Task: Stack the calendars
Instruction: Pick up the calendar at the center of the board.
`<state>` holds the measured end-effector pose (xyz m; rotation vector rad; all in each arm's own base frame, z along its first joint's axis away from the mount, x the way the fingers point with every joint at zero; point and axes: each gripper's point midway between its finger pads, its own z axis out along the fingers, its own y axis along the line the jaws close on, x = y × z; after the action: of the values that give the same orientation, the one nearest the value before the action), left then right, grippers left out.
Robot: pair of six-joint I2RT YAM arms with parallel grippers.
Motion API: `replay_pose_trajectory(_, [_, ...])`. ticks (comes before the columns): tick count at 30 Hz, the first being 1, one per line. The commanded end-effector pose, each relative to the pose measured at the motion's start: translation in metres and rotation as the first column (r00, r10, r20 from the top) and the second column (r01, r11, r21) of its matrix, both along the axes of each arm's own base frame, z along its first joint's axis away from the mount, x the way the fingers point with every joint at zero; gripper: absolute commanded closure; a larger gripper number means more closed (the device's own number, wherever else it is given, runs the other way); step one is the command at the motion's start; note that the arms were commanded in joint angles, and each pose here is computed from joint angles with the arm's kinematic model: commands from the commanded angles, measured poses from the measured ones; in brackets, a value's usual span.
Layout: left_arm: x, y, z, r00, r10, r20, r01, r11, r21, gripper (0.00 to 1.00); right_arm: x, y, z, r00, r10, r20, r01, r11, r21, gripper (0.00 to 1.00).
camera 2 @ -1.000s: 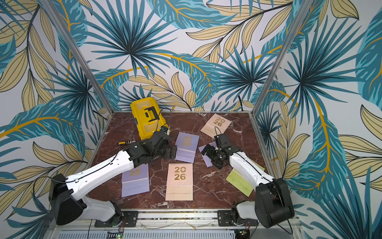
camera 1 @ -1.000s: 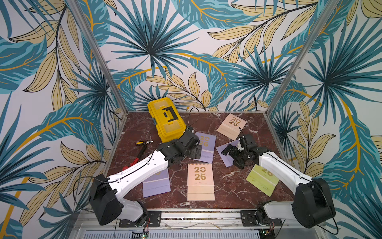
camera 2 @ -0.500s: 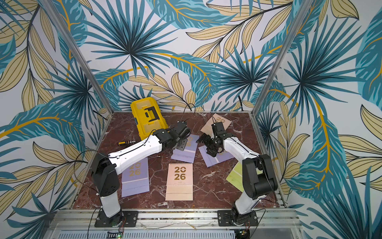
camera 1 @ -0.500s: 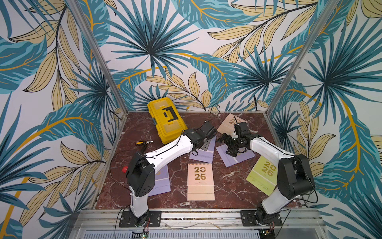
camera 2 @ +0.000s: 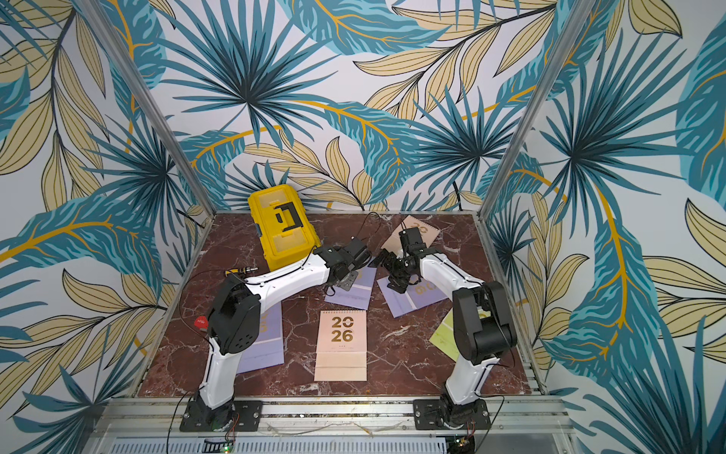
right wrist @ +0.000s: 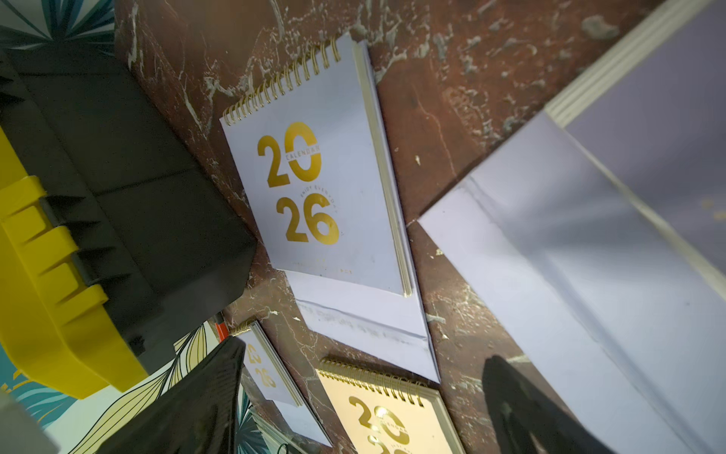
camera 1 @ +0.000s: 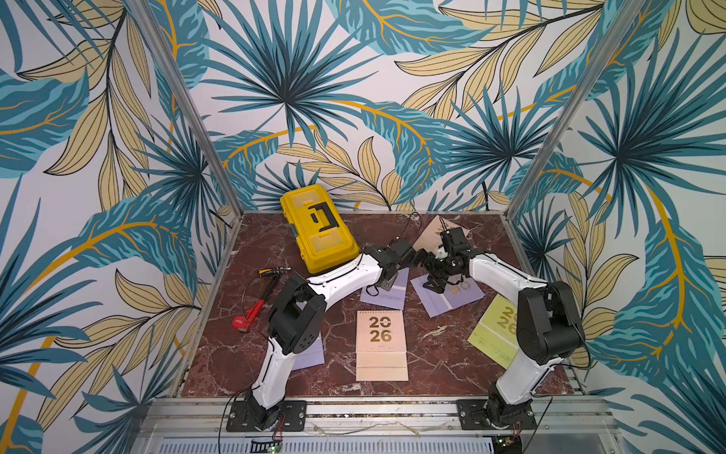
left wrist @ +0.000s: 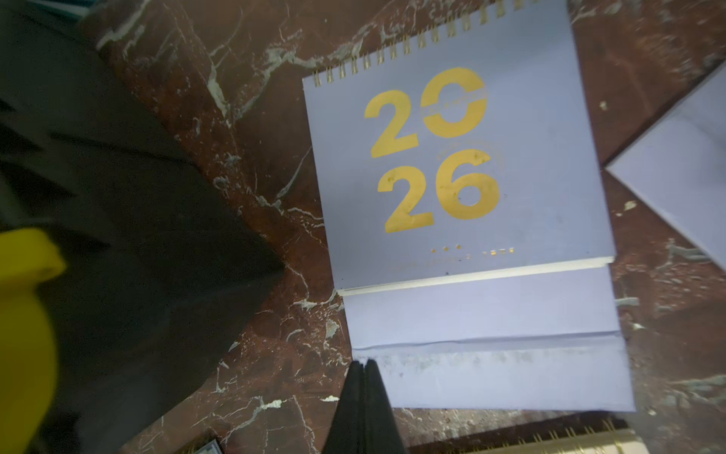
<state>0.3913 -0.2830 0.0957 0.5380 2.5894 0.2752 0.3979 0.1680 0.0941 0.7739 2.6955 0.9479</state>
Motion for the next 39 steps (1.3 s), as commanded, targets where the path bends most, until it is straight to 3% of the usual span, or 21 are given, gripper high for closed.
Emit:
replay_pose_trajectory(1, [0.008,0.014,-0.005,0.999,0.027,-0.018,-0.026,0.999,0.020,1.00,-0.002,0.004,-0.016,0.999,0.014,-0.039,-0.013,1.000,0.021,0.01])
replay_pose_trajectory(16, [0.018,0.021,-0.045,0.995,0.038,-0.094,-0.033,0.998,0.053,1.00,-0.004,0.019,-0.048,0.997,0.004,-0.082,0.002,0.997,0.082,0.01])
replay_pose_trajectory(39, [0.004,0.022,-0.085,0.967,0.038,-0.254,-0.044,0.999,-0.018,1.00,-0.007,0.030,-0.089,0.996,-0.007,-0.094,0.018,0.993,0.112,0.01])
